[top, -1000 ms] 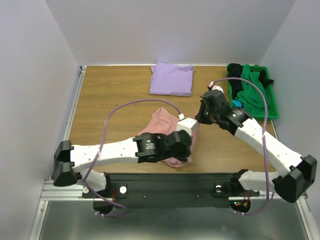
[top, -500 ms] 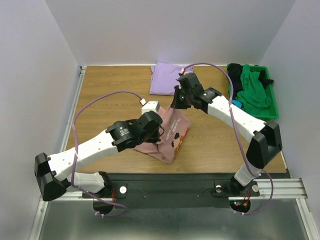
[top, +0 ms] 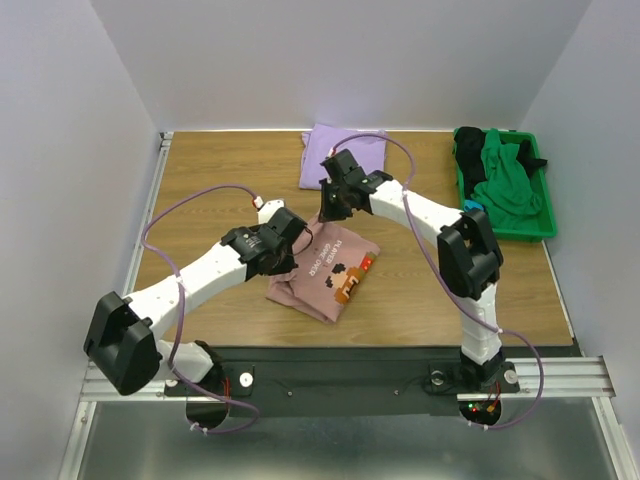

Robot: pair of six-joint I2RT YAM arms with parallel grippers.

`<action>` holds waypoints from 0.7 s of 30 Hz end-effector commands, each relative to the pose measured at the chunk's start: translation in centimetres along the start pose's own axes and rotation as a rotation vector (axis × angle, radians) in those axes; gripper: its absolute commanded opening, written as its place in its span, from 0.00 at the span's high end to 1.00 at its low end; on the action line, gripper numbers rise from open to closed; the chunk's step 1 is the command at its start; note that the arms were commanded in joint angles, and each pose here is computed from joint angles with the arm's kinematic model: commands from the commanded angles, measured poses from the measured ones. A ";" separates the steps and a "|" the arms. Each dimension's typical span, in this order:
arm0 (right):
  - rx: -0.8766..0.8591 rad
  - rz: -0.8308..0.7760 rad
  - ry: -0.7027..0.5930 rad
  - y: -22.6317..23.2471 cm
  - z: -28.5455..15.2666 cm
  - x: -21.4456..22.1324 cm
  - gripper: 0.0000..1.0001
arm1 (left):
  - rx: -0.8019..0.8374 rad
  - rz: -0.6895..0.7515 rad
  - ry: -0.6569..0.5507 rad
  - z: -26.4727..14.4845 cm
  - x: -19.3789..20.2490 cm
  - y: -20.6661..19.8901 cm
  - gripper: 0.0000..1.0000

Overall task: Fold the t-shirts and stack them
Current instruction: Fold the tshirt

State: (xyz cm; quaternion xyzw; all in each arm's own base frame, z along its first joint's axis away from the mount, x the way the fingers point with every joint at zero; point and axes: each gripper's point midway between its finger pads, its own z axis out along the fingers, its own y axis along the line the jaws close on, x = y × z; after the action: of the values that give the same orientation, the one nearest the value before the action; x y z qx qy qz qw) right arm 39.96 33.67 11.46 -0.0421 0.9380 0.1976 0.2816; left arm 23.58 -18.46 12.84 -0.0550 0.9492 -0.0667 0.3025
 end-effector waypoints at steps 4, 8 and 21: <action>-0.040 -0.007 -0.077 1.8 2.1 -3.3 0.29 | -0.131 -0.046 0.018 2.1 -0.4 3.7 0.39; -0.098 -0.047 -0.100 3.1 -0.1 -4.3 0.00 | -0.127 -0.079 -0.019 1.4 -1.4 3.9 0.02; -0.015 -0.073 0.015 -3.3 -0.8 5.2 0.00 | 0.286 -0.317 -0.049 1.4 1.7 -0.4 0.02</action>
State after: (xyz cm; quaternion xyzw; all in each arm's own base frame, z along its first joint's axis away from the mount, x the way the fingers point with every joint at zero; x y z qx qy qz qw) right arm 36.06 30.83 9.78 -0.0765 0.9395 0.1907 0.2741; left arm 22.65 -16.20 10.02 -0.1404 0.9303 -0.1404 0.3083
